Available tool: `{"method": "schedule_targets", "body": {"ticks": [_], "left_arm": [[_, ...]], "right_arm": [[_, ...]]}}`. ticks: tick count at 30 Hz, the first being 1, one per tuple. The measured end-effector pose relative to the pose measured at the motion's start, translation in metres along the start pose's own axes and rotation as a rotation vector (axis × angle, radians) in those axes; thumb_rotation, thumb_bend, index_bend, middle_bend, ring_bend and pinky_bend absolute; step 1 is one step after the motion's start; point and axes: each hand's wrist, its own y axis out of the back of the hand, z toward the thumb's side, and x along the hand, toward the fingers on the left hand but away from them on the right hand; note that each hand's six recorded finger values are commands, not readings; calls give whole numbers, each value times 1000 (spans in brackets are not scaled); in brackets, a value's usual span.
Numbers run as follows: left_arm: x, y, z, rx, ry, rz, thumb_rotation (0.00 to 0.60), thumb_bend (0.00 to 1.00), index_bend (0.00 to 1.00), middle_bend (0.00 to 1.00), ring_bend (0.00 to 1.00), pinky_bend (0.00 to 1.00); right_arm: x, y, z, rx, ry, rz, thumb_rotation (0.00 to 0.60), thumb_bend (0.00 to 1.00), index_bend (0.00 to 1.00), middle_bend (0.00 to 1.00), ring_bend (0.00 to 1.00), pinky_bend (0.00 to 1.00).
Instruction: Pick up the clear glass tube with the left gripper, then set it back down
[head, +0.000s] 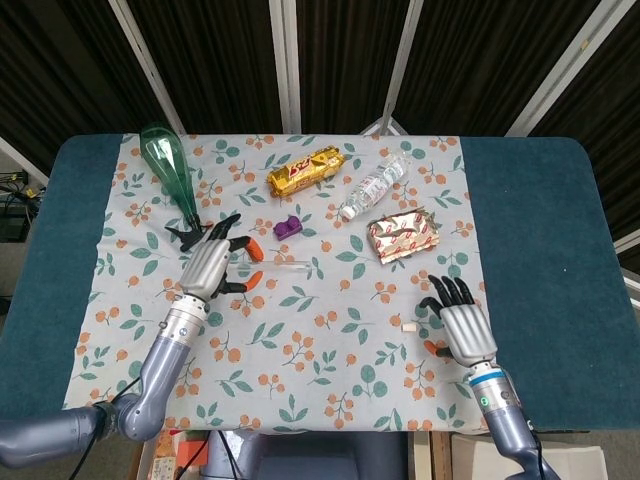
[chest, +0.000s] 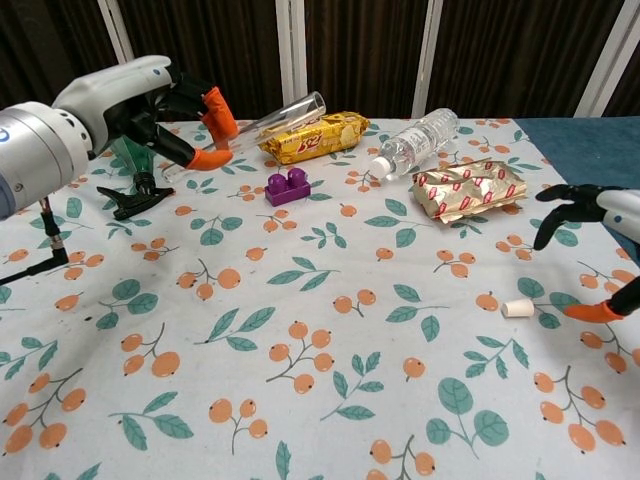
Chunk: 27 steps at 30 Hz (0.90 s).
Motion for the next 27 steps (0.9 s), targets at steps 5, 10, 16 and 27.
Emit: {"method": "schedule_targets", "body": {"ticks": [5,10,16,27], "left_arm": [[0,4,-2,6,8,8,600,528,605,494,46,0],[0,7,-5,9,18,15,600,528,605,494,46,0],[-1,7,-5,12,21,15,600,528,605,494,46,0],[-2,8,-2,12,13,16,600,527,605,494,46,0]], "right_arm": [[-8,-8,2,62,40,25,600,212,405,115,18,0],[-15,-13,6,74,55,30,600,212,424,120,20,0],[-21,-18,6,83,57,35,600,225,450,128,22,0],[-27,-30,0,93,25,63,600,248,526,148,22,0]]}}
